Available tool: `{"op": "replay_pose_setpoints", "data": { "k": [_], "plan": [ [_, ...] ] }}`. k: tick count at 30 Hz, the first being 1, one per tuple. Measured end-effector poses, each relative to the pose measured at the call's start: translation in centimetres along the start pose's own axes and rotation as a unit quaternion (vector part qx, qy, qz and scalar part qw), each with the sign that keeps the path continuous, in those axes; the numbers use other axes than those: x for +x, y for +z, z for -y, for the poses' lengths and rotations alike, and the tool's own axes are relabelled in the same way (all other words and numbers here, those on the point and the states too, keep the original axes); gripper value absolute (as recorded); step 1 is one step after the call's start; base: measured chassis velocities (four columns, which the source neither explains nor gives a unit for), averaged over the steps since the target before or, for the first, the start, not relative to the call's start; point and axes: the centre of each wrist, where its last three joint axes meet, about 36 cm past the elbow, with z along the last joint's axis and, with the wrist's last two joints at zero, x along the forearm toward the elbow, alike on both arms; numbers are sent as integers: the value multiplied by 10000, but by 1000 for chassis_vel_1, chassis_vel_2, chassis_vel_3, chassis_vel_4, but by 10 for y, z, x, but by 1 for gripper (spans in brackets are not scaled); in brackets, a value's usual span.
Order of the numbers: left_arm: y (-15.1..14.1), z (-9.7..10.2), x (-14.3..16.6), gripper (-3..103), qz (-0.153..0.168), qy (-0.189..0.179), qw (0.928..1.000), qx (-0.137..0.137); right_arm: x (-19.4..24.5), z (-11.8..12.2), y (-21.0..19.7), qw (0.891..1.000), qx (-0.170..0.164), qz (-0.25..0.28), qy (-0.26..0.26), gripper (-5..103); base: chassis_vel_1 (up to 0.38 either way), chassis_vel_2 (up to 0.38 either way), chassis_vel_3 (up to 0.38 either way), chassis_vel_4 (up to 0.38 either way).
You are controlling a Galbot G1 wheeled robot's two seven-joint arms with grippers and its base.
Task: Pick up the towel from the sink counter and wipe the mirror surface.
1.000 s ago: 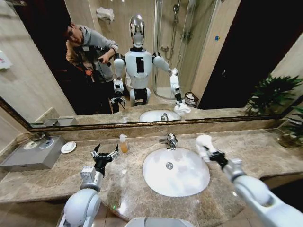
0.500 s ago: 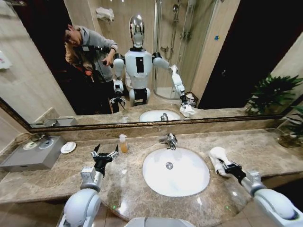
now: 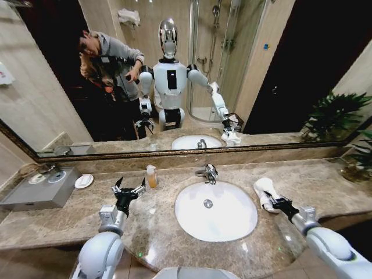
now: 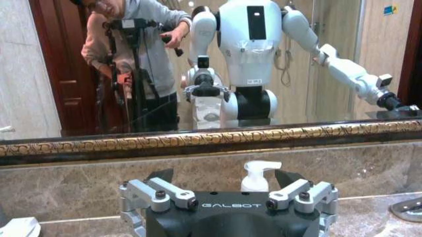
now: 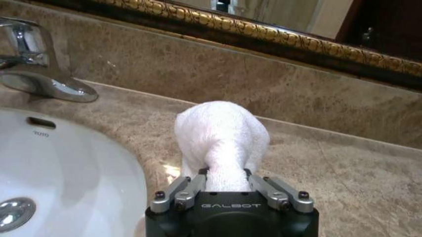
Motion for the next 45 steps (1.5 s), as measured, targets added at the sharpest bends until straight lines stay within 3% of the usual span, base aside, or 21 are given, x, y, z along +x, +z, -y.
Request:
{"op": "replay_pose_setpoints", "data": {
  "k": [5, 8, 10, 13, 14, 16, 17, 19, 24, 27, 30, 33, 38, 41, 43, 44, 45],
  "plan": [
    [0, 0, 0, 100, 0, 0, 10000, 0, 1, 8, 1, 9999, 97, -55, 8, 28, 0, 0, 0, 0],
    [0, 0, 0, 100, 0, 0, 10000, 0, 1, 19, 3, 9998, 192, -110, 11, 43, 0, 0, 0, 0],
    [0, 0, 0, 100, 0, 0, 10000, 0, 1, 23, 4, 9997, 212, -125, -3, 43, 0, 0, 0, 0],
    [0, 0, 0, 100, 0, 0, 10000, 0, 3, 32, 6, 9996, 239, -145, -100, 60, 0, 0, 0, 0],
    [0, 0, 0, 100, 0, 0, 10000, 0, 3, 32, 6, 9996, 239, -145, -100, 60, 0, 0, 0, 0],
    [0, 0, 0, 100, 0, 0, 10000, 0, 3, 34, 5, 9996, 222, -126, -104, 65, 0, 0, 0, 0],
    [0, 0, 0, 100, 0, 0, 10000, 0, 5, 36, 3, 9998, 185, -95, -82, 76, 0, 0, 0, 0],
    [0, 0, 0, 100, 0, 0, 10000, 0, 6, 37, 2, 9998, 159, -76, -79, 76, 0, 0, 0, 0],
    [0, 0, 0, 100, 0, 0, 10000, 0, 21, 38, -10, 9999, 57, 92, -99, 97, 0, 0, 0, 0],
    [0, 0, 0, 100, 0, 0, 10000, 0, 30, 37, -22, 9995, -8, 307, -70, 100, 0, 0, 0, 0],
    [0, 0, 0, 100, 0, 0, 10000, 0, 36, 27, -33, 9979, -117, 634, 12, 100, 0, 0, 0, 0],
    [0, 0, 0, 100, 0, 0, 10000, 0, 48, -2, -60, 9920, -367, 1194, 189, 100, 0, 0, 0, 0],
    [0, 0, 0, 100, 0, 0, 10000, 0, 68, -35, -89, 9860, -736, 1466, 314, 100, 0, 0, 0, 0],
    [0, 0, 0, 100, 0, 0, 10000, 0, 90, -75, -106, 9732, -1232, 1890, 446, 100, 0, 0, 0, 0],
    [0, 0, 0, 100, 0, 0, 10000, 0, 91, -79, -107, 9720, -1259, 1930, 455, 100, 0, 0, 0, 0],
    [0, 0, 0, 100, 0, 0, 10000, 0, 97, -97, -110, 9658, -1407, 2128, 473, 100, 0, 0, 0, 0],
    [0, 0, 0, 100, 0, 0, 10000, 0, 97, -97, -110, 9658, -1407, 2128, 473, 100, 0, 0, 0, 0]
  ]
}}
